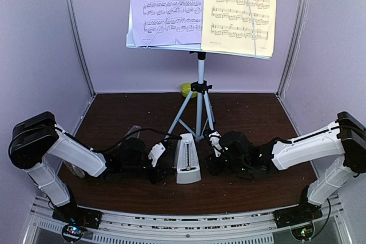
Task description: Set up the instrument practice props
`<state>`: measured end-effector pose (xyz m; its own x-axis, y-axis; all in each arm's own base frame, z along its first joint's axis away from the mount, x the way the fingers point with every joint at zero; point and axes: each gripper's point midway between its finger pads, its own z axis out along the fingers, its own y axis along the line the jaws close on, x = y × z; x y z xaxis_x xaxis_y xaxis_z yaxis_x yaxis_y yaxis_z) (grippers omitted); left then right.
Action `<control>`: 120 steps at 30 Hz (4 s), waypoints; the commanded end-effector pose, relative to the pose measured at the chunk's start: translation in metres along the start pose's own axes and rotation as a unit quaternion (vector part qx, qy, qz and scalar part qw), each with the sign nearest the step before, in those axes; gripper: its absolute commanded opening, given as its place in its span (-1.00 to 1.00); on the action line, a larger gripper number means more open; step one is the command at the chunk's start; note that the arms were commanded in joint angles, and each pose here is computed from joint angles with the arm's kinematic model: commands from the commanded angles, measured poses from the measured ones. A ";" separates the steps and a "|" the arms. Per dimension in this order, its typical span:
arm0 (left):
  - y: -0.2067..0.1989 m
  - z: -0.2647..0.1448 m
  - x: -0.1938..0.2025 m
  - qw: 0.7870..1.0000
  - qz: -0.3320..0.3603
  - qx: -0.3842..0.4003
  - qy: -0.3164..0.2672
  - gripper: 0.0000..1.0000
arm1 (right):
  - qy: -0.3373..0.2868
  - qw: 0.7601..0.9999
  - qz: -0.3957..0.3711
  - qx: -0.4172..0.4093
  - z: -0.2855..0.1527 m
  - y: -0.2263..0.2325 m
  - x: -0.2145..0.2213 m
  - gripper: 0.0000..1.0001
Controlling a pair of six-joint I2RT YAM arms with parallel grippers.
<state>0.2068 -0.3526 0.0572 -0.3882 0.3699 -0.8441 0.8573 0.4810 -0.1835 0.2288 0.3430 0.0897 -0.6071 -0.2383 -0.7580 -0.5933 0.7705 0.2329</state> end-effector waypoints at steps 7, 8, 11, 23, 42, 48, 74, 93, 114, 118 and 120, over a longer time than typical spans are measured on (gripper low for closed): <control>-0.004 -0.018 -0.055 0.997 0.011 0.012 -0.079 -0.31 | -0.081 0.990 -0.027 -0.108 -0.046 0.033 -0.026 0.47; -0.002 -0.019 -0.058 0.997 0.012 0.009 -0.079 -0.31 | -0.083 0.990 -0.032 -0.114 -0.046 0.036 -0.029 0.48; 0.005 -0.022 -0.068 0.996 0.012 -0.004 -0.088 -0.30 | -0.087 0.987 -0.040 -0.127 -0.044 0.046 -0.038 0.48; 0.024 -0.019 -0.081 0.995 0.003 -0.022 -0.093 -0.30 | -0.118 0.985 0.005 -0.128 -0.040 0.056 -0.073 0.52; 0.027 -0.019 -0.078 0.996 0.003 -0.027 -0.088 -0.31 | -0.120 0.988 0.034 -0.095 -0.031 0.045 -0.073 -0.20; 0.027 -0.019 -0.078 0.996 0.004 -0.029 -0.086 -0.31 | -0.117 0.988 0.034 -0.092 -0.031 0.042 -0.070 -0.31; 0.030 -0.021 -0.084 0.996 0.009 -0.035 -0.086 -0.30 | -0.124 0.986 0.026 -0.113 -0.036 0.058 -0.071 0.51; 0.052 -0.050 -0.085 0.992 -0.006 -0.076 -0.102 -0.29 | -0.093 0.992 0.070 0.055 -0.051 -0.040 -0.016 0.22; 0.123 -0.150 -0.118 0.969 -0.062 -0.180 -0.159 -0.28 | -0.179 0.983 0.026 -0.036 -0.133 -0.012 -0.088 0.80; 0.136 -0.174 -0.145 0.962 -0.064 -0.206 -0.170 -0.26 | -0.194 0.980 0.023 -0.028 -0.143 -0.027 -0.113 0.86; 0.142 -0.186 -0.162 0.957 -0.069 -0.220 -0.175 -0.23 | -0.207 0.978 0.022 -0.017 -0.149 -0.038 -0.127 0.89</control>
<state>0.3162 -0.2045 0.2111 -0.3318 0.0677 -0.9409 0.5726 0.8071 -0.1439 0.2364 0.2675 0.2508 -0.4056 0.0813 -0.9104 -0.5852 0.7421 0.3269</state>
